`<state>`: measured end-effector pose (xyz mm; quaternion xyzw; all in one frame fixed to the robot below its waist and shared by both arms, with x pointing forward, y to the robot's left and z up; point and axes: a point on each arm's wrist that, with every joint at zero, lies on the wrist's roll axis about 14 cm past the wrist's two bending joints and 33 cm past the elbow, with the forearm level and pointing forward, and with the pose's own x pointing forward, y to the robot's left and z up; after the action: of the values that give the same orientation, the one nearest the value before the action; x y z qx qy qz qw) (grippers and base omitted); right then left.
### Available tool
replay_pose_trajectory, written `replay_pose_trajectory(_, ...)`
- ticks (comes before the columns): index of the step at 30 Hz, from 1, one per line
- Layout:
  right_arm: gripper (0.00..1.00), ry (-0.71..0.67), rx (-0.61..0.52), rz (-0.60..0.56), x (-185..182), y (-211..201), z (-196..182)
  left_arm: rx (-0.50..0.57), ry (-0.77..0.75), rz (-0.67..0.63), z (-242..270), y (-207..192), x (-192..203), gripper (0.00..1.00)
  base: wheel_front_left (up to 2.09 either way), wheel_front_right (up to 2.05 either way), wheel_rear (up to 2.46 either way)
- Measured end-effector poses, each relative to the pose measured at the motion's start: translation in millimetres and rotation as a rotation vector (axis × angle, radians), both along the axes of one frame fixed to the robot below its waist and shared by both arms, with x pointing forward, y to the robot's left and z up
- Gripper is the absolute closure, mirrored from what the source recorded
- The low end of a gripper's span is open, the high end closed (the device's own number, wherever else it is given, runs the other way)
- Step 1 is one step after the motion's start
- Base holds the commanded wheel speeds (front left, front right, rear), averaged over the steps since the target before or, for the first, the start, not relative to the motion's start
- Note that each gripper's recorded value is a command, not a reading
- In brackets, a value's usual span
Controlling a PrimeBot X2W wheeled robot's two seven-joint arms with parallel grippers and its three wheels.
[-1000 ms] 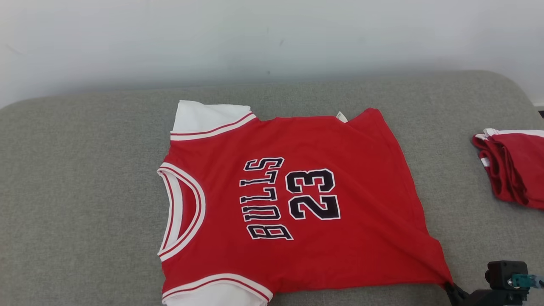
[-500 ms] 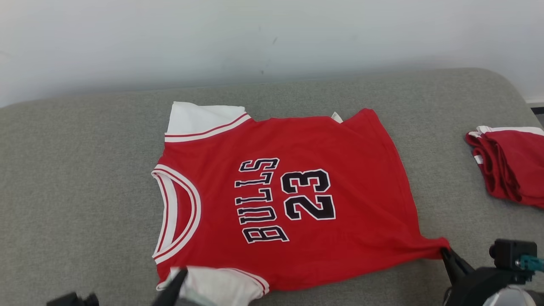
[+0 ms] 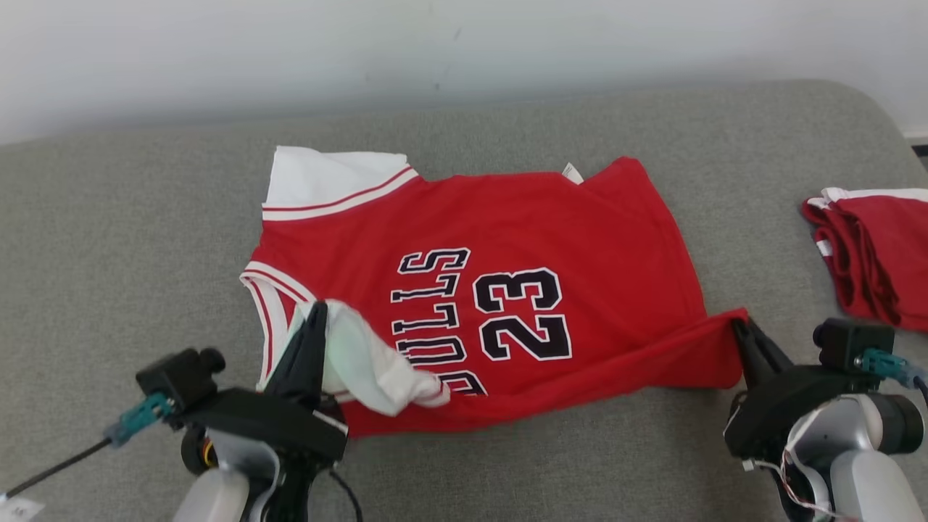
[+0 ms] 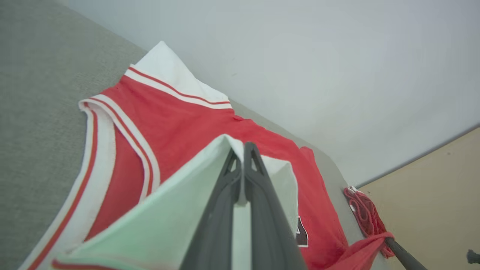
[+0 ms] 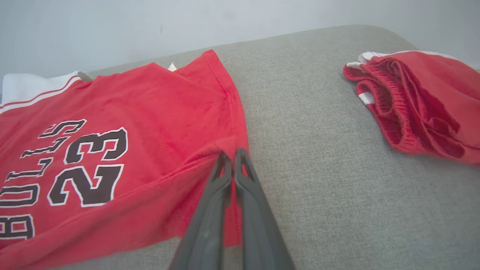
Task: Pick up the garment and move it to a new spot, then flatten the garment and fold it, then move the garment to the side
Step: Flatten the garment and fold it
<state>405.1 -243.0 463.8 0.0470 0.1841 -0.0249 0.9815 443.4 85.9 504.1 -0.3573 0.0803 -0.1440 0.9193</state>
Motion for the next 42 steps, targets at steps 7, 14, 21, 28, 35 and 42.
replay_pose_trajectory(7, 1.00, -0.017, -0.028, -0.037, 30, -8, -13, 0.099, -0.060, 0.097, -10, 9, 41, 1.00, 0.00, 0.00, 0.00)
replay_pose_trajectory(14, 1.00, 0.011, -0.049, -0.009, 47, 0, -32, 0.177, -0.055, 0.110, -27, 11, 61, 1.00, 0.00, 0.00, 0.00)
replay_pose_trajectory(21, 0.00, -0.006, -0.067, -0.033, 55, -7, -35, 0.320, -0.103, 0.121, -27, 19, 71, 0.00, 0.00, 0.00, 0.00)
replay_pose_trajectory(28, 0.00, 0.019, -0.090, -0.090, 41, -26, -32, 0.498, -0.169, 0.165, -18, 44, 55, 0.00, 0.00, 0.00, 0.00)
replay_pose_trajectory(35, 0.00, 0.094, -0.100, -0.142, 10, -38, -30, 0.753, -0.034, 0.123, -67, 72, 6, 0.00, 0.00, 0.00, 0.00)
replay_pose_trajectory(42, 0.00, 0.167, -0.084, -0.134, 1, -30, -37, 0.812, 0.140, 0.067, -101, 77, -17, 0.00, 0.00, 0.00, 0.00)
